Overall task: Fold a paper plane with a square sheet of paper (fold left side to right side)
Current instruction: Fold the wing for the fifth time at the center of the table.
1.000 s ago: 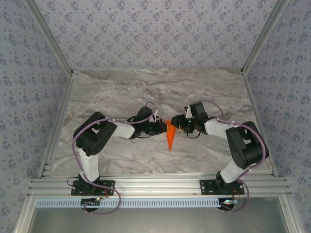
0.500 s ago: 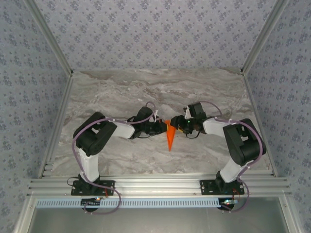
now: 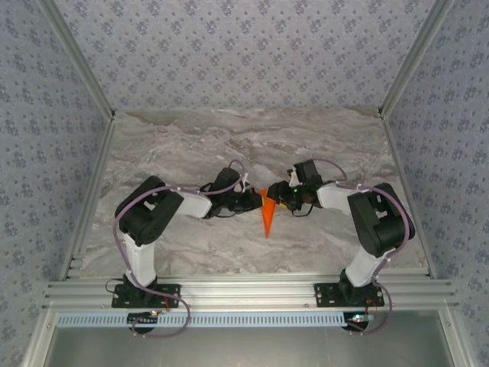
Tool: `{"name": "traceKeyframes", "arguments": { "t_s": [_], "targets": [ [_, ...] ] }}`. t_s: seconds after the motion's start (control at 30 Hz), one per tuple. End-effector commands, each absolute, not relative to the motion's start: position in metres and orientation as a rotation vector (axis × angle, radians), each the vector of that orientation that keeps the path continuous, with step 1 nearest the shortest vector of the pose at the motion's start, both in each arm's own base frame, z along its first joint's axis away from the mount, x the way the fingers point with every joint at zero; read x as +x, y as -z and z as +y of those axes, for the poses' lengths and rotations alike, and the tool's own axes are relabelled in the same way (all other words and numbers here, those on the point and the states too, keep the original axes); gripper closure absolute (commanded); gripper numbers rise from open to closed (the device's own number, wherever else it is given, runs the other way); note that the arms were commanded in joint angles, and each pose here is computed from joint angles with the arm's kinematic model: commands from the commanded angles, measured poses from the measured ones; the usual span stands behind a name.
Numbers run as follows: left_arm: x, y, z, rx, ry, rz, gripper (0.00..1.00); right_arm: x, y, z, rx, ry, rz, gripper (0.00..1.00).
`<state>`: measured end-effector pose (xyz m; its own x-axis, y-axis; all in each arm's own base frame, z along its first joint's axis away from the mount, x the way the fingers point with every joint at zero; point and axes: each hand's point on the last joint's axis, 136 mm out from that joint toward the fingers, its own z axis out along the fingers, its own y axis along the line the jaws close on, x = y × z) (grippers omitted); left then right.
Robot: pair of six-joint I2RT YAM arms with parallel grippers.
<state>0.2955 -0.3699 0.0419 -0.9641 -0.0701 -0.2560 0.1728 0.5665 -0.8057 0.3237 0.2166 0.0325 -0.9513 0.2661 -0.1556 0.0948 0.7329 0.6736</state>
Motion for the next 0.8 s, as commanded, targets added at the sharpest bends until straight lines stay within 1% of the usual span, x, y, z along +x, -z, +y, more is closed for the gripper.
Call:
{"name": "traceKeyframes", "arguments": {
  "t_s": [0.0, 0.5, 0.77],
  "targets": [
    [0.305, -0.046, -0.370, 0.118, 1.326, 2.514, 0.98, 0.316, -0.013, 0.214, 0.275, -0.942, 2.776, 0.46],
    [0.306, -0.031, -0.373, 0.127, 1.340, 2.539, 0.98, 0.311, -0.004, 0.218, 0.244, -0.914, 2.817, 0.46],
    [0.306, -0.019, -0.373, 0.114, 1.327, 2.562, 0.98, 0.315, -0.019, 0.219, 0.217, -0.936, 2.772, 0.46]
  ]
}}
